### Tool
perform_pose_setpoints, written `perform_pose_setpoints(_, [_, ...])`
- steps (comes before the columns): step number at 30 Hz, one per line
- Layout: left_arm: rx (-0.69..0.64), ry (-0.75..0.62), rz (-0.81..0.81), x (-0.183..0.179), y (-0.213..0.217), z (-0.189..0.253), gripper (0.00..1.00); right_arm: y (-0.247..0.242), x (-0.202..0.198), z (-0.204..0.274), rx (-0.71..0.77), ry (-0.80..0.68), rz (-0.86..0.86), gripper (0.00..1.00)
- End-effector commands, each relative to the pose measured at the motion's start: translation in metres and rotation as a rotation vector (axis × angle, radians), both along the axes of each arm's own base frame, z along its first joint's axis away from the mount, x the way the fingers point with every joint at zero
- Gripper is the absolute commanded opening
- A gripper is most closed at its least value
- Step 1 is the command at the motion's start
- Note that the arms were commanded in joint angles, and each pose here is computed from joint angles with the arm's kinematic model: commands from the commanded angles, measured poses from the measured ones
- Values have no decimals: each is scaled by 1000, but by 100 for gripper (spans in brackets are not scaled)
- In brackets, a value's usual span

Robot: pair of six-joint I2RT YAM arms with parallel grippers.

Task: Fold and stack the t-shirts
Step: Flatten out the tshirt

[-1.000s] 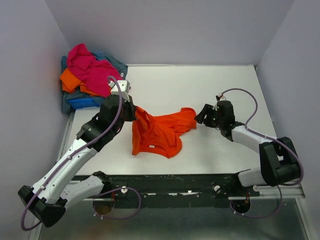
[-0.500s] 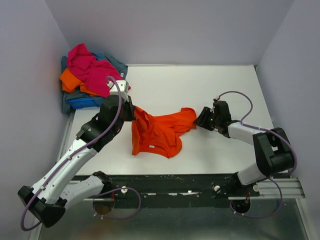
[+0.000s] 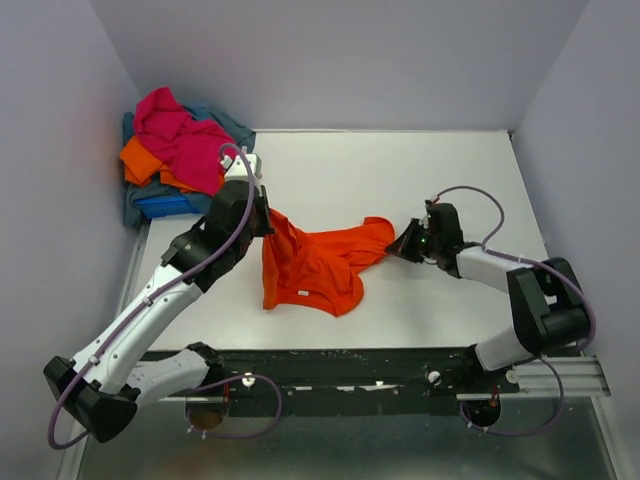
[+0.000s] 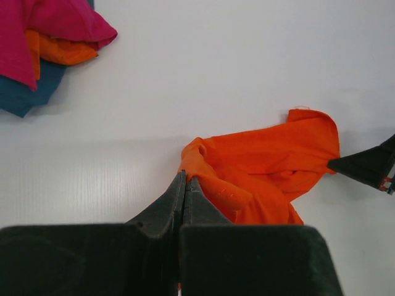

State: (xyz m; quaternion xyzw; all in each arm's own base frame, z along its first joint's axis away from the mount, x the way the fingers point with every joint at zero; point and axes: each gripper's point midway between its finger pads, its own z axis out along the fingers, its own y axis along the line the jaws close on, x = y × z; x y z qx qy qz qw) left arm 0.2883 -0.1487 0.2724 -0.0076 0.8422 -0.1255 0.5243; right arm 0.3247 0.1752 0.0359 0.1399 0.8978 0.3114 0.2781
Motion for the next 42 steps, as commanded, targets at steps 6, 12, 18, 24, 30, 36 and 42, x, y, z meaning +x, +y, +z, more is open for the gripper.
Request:
perform_pose_setpoints(6, [25, -14, 161, 44, 20, 48, 0, -49, 35, 152, -188, -341, -164, 1])
perform_pose_setpoints(12, [13, -83, 193, 71, 27, 106, 0, -71, 45, 234, -266, -444, -197, 3])
perform_pose_setpoints(18, [-23, -154, 150, 81, 20, 144, 0, -82, 42, 238, -270, -437, -230, 1])
perform_pose_setpoints(24, [-6, -224, 191, 97, 38, 198, 0, -102, 51, 309, -196, -530, -256, 1])
perform_pose_setpoints(30, [27, -282, 204, 88, 52, 234, 0, -102, 32, 368, -157, -621, -213, 1])
perform_pose_setpoints(36, [-34, -259, 160, 37, 60, 209, 0, -98, -29, 356, -115, -663, -193, 1])
perform_pose_setpoints(42, [-109, -454, 96, -30, 78, 273, 0, -109, -85, 390, -137, -854, -222, 1])
